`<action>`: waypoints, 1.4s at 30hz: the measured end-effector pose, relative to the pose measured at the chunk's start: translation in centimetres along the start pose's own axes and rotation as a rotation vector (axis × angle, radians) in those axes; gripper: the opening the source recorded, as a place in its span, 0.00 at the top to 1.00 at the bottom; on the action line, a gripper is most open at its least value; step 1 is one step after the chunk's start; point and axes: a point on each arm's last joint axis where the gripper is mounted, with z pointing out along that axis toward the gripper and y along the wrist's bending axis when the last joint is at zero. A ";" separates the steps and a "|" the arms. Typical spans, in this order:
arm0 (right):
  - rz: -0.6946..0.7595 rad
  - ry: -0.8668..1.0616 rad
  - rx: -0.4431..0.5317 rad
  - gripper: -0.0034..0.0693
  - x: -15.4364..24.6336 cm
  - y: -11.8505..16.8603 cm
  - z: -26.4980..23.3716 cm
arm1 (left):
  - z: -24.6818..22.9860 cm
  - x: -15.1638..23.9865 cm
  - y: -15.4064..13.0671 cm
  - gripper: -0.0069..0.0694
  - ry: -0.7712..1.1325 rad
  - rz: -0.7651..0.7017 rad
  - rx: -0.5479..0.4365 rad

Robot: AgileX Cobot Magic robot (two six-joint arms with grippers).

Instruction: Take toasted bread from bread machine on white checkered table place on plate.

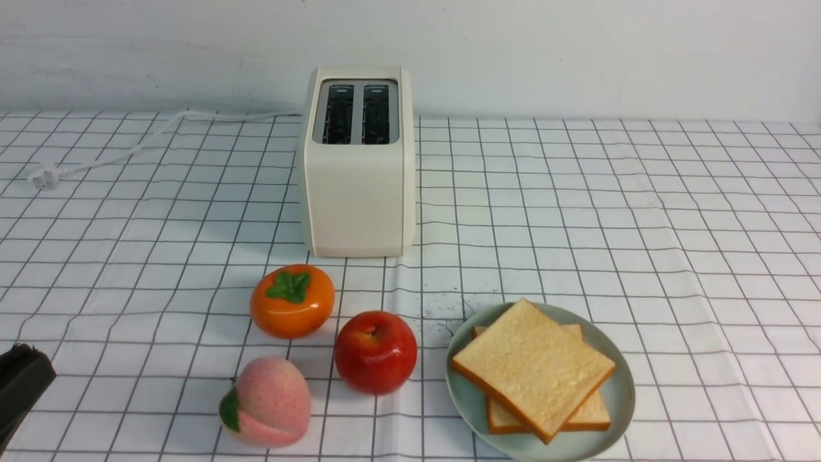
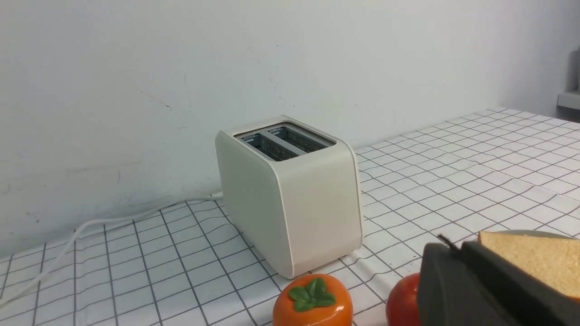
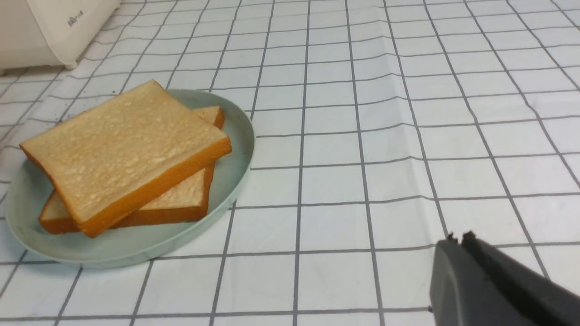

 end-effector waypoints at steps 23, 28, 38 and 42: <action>0.020 0.001 0.001 0.96 0.0 0.0 0.0 | 0.0 0.0 0.0 0.84 0.000 0.001 0.000; 0.019 0.001 0.001 0.96 0.0 0.0 0.0 | 0.0 0.1 0.0 0.84 0.002 0.001 0.001; 0.019 0.001 0.001 0.95 0.0 0.0 0.0 | 0.2 1.0 -1.0 0.93 -0.051 -0.184 0.087; 0.019 0.001 0.001 0.95 0.0 0.0 0.0 | 0.4 2.4 -0.4 0.93 -0.129 -0.206 -0.036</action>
